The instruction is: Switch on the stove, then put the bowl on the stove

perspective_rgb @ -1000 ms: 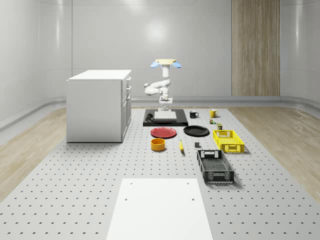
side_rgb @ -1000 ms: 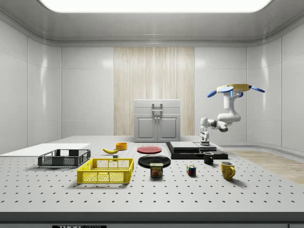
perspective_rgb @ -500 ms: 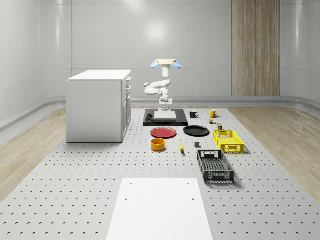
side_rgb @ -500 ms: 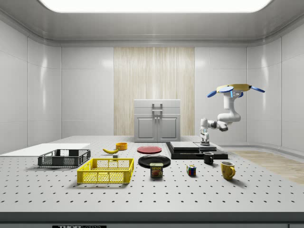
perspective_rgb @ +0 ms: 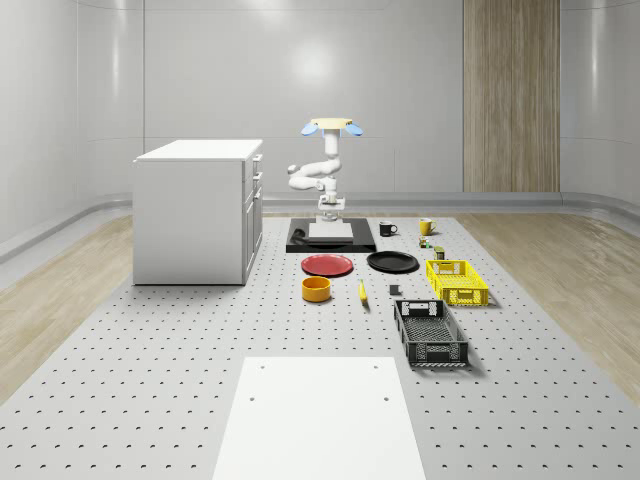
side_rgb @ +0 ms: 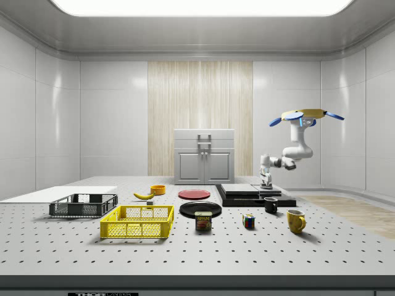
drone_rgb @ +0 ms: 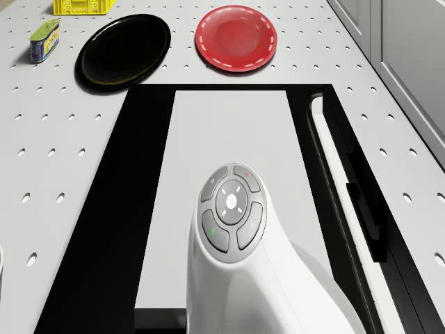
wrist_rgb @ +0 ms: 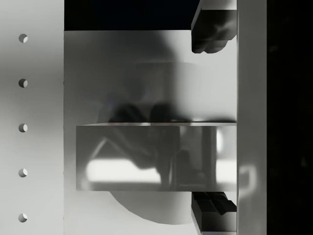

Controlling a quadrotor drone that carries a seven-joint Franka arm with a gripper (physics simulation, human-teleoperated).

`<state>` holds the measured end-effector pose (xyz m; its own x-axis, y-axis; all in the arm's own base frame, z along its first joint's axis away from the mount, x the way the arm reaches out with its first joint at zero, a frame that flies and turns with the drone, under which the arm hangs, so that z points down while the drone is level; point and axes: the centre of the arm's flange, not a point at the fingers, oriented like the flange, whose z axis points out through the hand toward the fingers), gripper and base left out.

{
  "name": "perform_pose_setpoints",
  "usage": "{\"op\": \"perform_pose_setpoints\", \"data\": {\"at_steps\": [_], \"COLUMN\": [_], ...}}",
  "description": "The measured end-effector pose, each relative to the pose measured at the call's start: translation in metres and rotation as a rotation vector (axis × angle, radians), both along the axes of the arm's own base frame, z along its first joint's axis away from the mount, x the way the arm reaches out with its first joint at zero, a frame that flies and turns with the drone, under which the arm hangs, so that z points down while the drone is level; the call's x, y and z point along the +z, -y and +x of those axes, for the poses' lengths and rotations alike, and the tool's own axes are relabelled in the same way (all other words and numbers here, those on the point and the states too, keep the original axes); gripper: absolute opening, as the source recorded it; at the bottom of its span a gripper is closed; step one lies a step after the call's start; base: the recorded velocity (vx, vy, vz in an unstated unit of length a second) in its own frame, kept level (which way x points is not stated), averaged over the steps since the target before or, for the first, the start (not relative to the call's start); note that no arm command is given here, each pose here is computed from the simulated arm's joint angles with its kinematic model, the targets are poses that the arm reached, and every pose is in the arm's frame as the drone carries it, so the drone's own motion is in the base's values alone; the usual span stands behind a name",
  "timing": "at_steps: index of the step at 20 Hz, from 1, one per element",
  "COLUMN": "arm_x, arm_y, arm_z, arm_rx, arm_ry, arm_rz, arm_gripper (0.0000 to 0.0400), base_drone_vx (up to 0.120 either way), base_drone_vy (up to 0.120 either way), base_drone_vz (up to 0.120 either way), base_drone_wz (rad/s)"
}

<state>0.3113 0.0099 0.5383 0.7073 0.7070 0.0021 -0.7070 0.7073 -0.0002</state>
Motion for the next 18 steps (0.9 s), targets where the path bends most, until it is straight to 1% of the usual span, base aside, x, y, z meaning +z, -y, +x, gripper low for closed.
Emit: {"op": "perform_pose_setpoints", "data": {"at_steps": [1,3,6,9,13,14,15,16,17,18], "arm_x": [0.0,0.001,0.002,0.002,0.002,0.002,0.0,-0.001,0.0,0.0], "arm_y": [0.0,0.0,0.001,0.004,0.007,0.011,0.019,0.024,0.024,0.024], "arm_z": [0.0018,0.0045,0.0069,0.0082,0.0089,0.0081,0.0066,0.009,0.0094,0.0092], "arm_rx": [0.0,0.0,0.0,0.0,0.0,0.024,0.062,0.054,0.052,0.063], "arm_ry": [0.0,0.0,0.0,0.0,0.0,0.0009,0.0058,0.0012,0.0013,0.001], "arm_rz": [0.0,0.0,0.0,0.0,0.0,-0.002,-0.009,-0.011,-0.01,-0.01], "arm_gripper": [0.04,0.04,0.04,0.04,0.04,0.04,0.04,0.04,0.0395,0.0397], "base_drone_vx": [0.0,0.0,0.0,0.0,0.0,0.0,0.0,0.0,0.0,0.0], "base_drone_vy": [0.0,0.0,0.0,0.0,0.0,0.0,0.0,0.0,0.0,0.0], "base_drone_vz": [0.0,0.0,0.0,0.0,0.0,0.0,0.0,0.0,0.0,0.0], "base_drone_wz": [0.0,0.0,0.0,0.0,0.0,0.0,0.0,0.0,0.0,0.0]}}
